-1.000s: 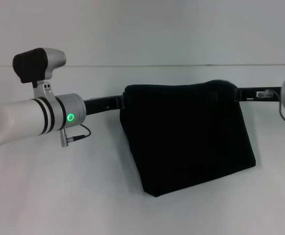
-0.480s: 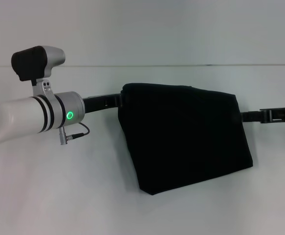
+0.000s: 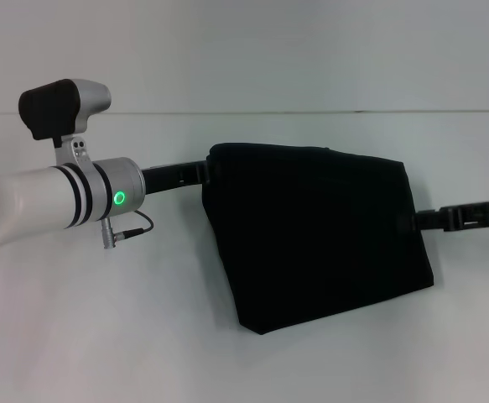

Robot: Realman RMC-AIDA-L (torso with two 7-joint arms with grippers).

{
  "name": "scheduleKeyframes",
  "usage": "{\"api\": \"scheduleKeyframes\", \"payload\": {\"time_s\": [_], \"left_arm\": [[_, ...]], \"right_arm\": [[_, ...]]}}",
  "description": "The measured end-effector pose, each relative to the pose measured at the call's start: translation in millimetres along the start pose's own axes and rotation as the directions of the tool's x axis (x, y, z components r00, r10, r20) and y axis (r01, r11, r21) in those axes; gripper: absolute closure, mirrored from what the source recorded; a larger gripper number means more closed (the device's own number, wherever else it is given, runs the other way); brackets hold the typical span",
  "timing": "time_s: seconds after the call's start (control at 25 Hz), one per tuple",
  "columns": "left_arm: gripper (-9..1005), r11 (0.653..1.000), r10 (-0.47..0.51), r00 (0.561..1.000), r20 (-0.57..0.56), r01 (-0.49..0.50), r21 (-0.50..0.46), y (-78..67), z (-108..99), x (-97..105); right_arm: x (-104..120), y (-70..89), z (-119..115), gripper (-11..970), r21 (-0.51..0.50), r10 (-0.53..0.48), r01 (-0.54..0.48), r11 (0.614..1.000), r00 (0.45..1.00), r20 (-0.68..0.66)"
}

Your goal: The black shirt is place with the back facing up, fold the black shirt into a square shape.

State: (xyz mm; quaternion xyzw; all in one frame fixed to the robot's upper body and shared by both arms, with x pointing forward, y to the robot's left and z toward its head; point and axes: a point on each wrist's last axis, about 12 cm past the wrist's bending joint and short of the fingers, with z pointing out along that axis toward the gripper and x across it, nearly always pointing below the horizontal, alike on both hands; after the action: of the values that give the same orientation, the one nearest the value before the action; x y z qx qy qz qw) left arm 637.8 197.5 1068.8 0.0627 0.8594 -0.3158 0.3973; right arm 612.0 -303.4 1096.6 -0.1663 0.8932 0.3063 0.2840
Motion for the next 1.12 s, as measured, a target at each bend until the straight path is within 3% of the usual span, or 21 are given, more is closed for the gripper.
{"api": "scheduleKeyframes", "payload": {"time_s": [0.2,0.72,1.12], "left_arm": [[978,1.000,-0.003,1.000,-0.002,0.003,-0.001,0.4,-0.1,0.9],[979,1.000,0.002,1.000,-0.007,-0.002,-0.001,0.2,0.1,1.5],[979,1.000,0.003,1.000,-0.010,-0.003,0.002,0.2,-0.1,1.3]], "right_arm": [[2.4,0.8,2.2,329,0.000,0.002,-0.002,1.000,1.000,-0.013],[12.9,3.4,8.7,899,-0.021,-0.001,0.001,1.000,0.999,-0.032],[24.0,-4.1,1.4,948,-0.007,0.023,-0.023,1.000,1.000,-0.018]]}}
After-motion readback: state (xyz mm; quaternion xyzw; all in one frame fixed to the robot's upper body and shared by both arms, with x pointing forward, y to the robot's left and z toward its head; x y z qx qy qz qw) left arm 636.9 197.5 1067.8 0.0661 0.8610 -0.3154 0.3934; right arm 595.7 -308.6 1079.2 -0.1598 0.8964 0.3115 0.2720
